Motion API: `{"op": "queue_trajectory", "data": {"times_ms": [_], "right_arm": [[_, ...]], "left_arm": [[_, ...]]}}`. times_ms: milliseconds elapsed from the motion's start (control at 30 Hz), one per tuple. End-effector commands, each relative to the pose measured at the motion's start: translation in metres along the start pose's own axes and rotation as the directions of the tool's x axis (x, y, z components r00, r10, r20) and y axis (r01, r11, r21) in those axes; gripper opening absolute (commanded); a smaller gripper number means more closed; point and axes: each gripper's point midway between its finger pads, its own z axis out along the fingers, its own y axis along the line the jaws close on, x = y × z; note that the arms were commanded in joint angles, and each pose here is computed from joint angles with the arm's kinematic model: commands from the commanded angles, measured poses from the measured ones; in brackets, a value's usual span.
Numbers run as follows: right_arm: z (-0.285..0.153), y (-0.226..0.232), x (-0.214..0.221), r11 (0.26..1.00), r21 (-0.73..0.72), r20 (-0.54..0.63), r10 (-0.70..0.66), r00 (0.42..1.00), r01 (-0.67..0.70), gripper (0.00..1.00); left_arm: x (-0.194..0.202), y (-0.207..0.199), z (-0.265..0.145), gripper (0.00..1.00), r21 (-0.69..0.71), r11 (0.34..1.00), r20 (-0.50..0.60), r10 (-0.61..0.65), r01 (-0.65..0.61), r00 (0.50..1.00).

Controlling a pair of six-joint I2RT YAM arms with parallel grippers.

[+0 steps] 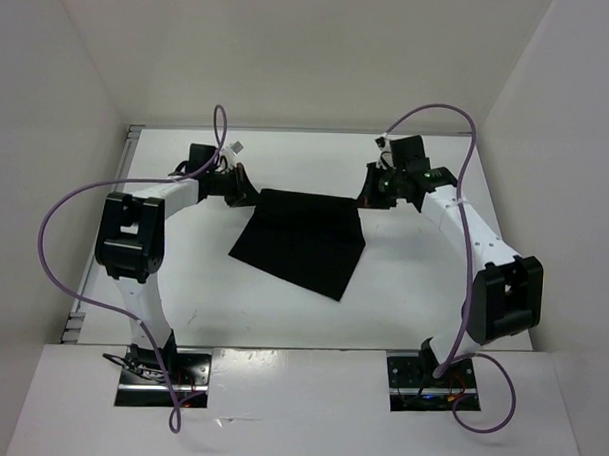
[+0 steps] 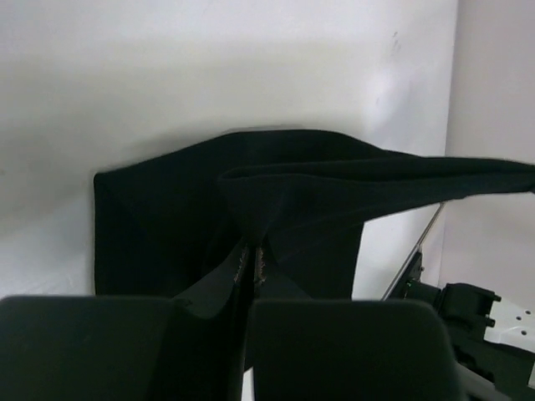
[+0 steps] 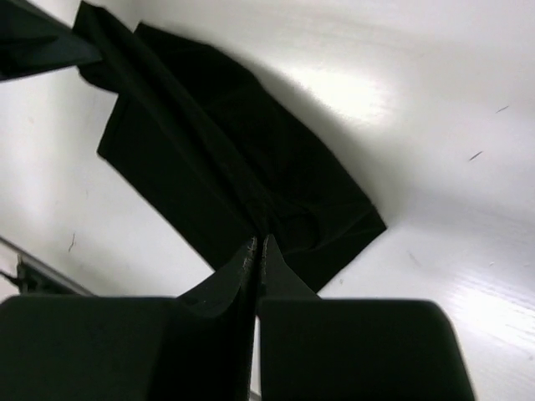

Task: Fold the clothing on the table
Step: Fold the skirt

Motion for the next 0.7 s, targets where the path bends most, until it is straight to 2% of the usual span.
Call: {"op": "queue_trajectory", "data": {"times_ms": [0,133,400,533,667], "right_arm": [[-0.016,0.019,0.018,0.998,-0.052,-0.034,-0.035,0.999,0.033,0.00],[-0.012,0.020,0.058,0.998,-0.057,-0.147,-0.024,0.989,0.015,0.00],[-0.003,0.028,0.125,0.997,-0.067,-0.350,-0.001,0.937,-0.024,0.00],[0.001,0.024,0.138,0.998,-0.047,-0.401,0.010,0.916,-0.031,0.00],[0.001,0.018,0.143,0.999,-0.017,-0.418,0.020,0.908,-0.030,0.00]], "left_arm": [[-0.015,-0.020,-0.019,0.00,0.007,0.996,0.067,0.093,-0.094,0.993],[-0.012,-0.027,-0.033,0.00,-0.022,0.994,0.083,0.108,-0.107,0.991],[0.007,-0.013,-0.035,0.00,-0.075,0.994,0.030,0.076,-0.074,0.997],[0.018,-0.006,-0.036,0.00,-0.100,0.994,0.000,0.050,-0.050,0.999],[0.037,0.006,-0.036,0.07,-0.137,0.991,-0.050,-0.011,0.004,0.999]]}}
